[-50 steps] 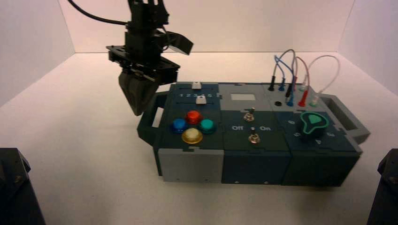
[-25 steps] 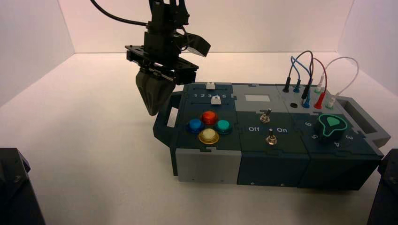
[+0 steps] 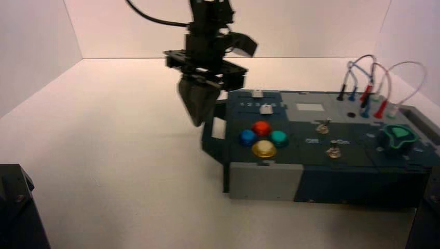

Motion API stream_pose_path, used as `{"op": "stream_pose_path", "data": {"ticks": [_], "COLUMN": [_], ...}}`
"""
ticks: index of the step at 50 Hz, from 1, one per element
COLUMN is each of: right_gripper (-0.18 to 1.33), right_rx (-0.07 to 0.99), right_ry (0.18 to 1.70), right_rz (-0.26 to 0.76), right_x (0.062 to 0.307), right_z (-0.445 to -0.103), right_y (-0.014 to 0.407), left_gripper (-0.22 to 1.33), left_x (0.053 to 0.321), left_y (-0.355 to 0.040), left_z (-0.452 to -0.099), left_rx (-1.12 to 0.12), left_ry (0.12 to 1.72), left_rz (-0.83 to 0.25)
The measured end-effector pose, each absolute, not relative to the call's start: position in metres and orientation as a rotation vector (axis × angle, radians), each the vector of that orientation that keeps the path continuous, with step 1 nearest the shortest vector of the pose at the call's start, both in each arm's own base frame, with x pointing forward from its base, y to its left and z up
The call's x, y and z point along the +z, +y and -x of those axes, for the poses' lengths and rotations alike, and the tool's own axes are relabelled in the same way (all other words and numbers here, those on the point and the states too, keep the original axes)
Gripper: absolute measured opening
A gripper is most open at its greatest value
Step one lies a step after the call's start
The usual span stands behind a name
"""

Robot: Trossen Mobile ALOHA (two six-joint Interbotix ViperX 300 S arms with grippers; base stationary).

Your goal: Move the box to the right.

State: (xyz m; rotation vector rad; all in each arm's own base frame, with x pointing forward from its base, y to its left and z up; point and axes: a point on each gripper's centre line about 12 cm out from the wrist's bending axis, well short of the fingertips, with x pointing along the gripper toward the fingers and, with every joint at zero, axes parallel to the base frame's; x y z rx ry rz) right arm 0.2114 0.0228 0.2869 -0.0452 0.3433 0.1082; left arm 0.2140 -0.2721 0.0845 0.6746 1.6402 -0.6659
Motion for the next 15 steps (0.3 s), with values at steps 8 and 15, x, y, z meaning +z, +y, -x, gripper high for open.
{"op": "stream_pose_path", "data": {"ticks": [8, 15], "right_gripper": [-0.14, -0.14], "right_rx": [0.107, 0.107], "right_ry": [0.33, 0.335], "right_rz": [0.04, 0.035], "right_x": [0.29, 0.289], "right_z": [-0.209, -0.209], "right_y": [0.022, 0.022], "left_gripper": [-0.15, -0.16], "left_x": [0.097, 0.106], "left_y": [-0.289, -0.292], "left_z": [-0.218, -0.216], "left_rx": [-0.699, -0.7], "left_ry": [1.57, 1.548], "left_rz": [-0.645, -0.632]}}
